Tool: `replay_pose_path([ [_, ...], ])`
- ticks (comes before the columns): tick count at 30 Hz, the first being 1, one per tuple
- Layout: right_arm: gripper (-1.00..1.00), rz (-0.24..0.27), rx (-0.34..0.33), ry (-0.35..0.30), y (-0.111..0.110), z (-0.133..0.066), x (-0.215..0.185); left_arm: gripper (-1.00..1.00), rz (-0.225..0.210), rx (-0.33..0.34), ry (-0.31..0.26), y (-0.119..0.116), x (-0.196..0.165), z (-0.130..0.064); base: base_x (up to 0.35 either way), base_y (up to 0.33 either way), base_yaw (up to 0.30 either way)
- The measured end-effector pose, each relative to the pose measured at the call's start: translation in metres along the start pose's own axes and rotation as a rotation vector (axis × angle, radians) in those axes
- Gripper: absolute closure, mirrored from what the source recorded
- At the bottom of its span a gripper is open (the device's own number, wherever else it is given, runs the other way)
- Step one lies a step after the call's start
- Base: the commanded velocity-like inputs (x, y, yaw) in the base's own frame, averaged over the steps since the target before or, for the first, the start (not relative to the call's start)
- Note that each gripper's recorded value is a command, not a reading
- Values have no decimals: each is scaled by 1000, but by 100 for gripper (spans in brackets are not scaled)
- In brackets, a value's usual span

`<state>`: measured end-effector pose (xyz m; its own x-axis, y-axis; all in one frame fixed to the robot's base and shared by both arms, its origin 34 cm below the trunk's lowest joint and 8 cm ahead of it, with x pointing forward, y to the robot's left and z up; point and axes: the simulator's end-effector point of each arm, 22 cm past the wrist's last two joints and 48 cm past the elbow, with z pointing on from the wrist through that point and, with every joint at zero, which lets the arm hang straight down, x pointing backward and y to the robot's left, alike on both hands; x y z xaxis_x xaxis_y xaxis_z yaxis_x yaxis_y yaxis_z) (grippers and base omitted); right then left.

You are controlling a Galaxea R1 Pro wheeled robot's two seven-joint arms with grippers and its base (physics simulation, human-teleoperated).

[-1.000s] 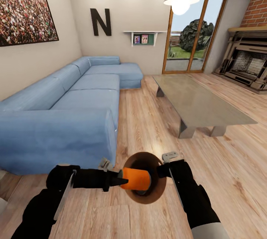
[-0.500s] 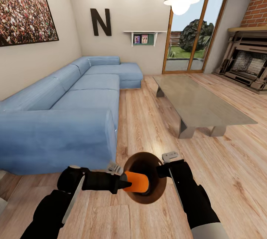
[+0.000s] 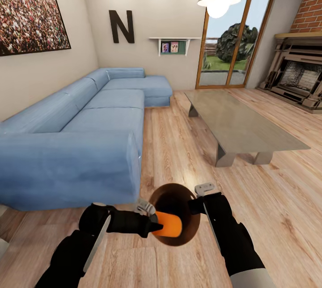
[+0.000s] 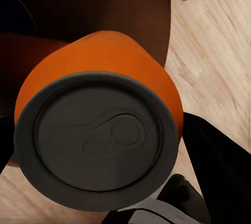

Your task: Put the three can of soda from the living room inside the tash can in the kitchen.

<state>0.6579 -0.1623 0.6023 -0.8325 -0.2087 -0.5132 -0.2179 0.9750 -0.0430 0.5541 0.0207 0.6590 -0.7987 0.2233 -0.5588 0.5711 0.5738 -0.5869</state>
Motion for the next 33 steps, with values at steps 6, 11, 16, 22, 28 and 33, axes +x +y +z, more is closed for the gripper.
replay_pose_path([
  [6,100,-8,-2,2,3,1,1,100,-14,-11,4,2,3,12,0,0,0],
  [11,100,-15,-9,1,7,0,0,100,-10,-48,8,6,3,17,0,0,0],
  [16,100,-21,-1,1,5,0,0,100,-2,-84,-4,12,0,19,0,0,0],
  [22,100,-43,41,2,-4,0,0,100,-16,-96,-2,16,4,25,0,0,0],
  [28,100,-54,59,28,-7,6,9,100,-18,-88,6,17,11,35,0,0,0],
  [33,100,-55,57,44,-4,9,14,100,-20,-80,9,15,13,40,0,0,0],
])
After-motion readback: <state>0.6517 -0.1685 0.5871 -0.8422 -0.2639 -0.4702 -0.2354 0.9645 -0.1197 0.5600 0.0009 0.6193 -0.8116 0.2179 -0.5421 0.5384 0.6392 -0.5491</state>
